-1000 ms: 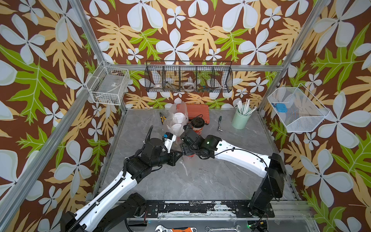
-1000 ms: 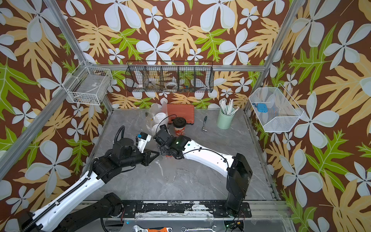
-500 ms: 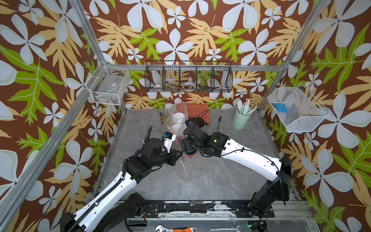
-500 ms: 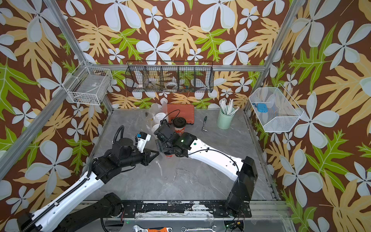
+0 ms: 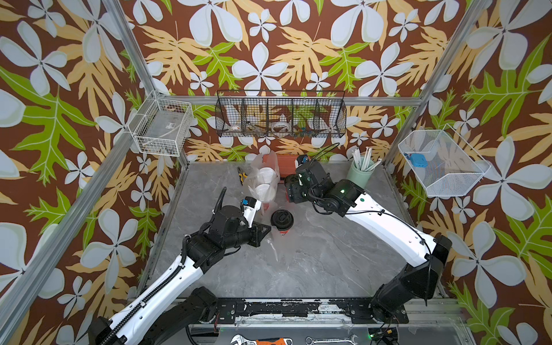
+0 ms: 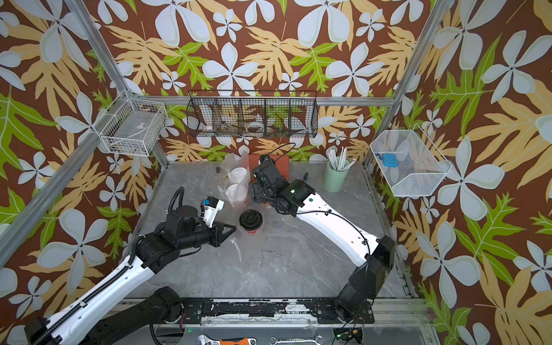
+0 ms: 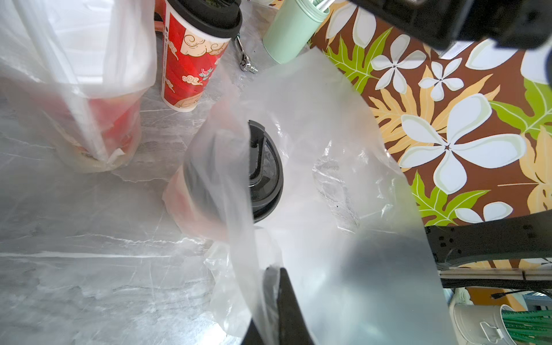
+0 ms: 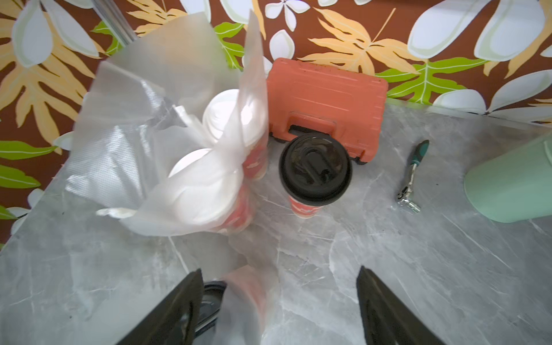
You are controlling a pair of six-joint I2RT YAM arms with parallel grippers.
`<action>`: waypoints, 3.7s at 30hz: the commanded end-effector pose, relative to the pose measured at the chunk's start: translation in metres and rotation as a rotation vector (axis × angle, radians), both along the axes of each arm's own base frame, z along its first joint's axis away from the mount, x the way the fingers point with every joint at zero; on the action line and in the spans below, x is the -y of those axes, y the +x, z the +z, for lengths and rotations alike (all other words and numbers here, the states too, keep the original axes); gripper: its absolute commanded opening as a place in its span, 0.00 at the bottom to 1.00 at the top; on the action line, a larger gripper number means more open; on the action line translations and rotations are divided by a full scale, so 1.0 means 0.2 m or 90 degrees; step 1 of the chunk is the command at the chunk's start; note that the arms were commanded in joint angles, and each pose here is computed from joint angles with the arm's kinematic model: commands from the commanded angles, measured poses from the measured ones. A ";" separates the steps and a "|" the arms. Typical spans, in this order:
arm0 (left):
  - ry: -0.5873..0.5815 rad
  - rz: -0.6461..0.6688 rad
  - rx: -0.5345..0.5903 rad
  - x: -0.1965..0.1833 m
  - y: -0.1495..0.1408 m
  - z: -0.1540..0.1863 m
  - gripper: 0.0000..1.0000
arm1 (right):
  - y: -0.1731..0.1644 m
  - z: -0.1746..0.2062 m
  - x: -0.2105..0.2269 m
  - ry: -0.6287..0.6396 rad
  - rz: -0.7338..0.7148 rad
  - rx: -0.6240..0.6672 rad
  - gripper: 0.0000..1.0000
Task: Pack milk tea into plastic carrier bags
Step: Pick up the milk tea cup at the center of the board.
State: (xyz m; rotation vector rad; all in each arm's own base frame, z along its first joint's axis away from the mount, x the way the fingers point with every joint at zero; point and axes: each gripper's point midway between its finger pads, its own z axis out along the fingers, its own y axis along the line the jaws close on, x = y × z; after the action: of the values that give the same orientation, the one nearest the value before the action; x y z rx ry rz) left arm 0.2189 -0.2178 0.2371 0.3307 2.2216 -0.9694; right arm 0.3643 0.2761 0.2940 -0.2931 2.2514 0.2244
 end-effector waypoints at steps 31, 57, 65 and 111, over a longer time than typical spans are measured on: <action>-0.010 0.002 0.052 -0.07 -0.08 0.03 0.00 | 0.57 -0.41 -0.08 -0.134 0.011 -0.014 0.84; -0.024 0.008 0.053 -0.06 -0.06 0.02 0.00 | 0.61 -0.47 -0.05 -0.160 -0.008 -0.025 0.83; -0.021 0.007 0.049 -0.06 -0.06 0.01 0.00 | 0.61 -0.43 -0.05 -0.140 -0.006 -0.020 0.82; -0.014 0.015 0.042 -0.07 -0.06 0.00 0.00 | 0.58 -0.45 -0.01 -0.103 -0.010 -0.040 0.65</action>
State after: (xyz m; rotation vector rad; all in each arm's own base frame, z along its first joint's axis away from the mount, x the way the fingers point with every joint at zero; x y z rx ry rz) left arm 0.2054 -0.2030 0.2320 0.3236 2.1652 -0.9538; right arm 0.4836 0.2834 0.1967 -0.3682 2.3405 0.0552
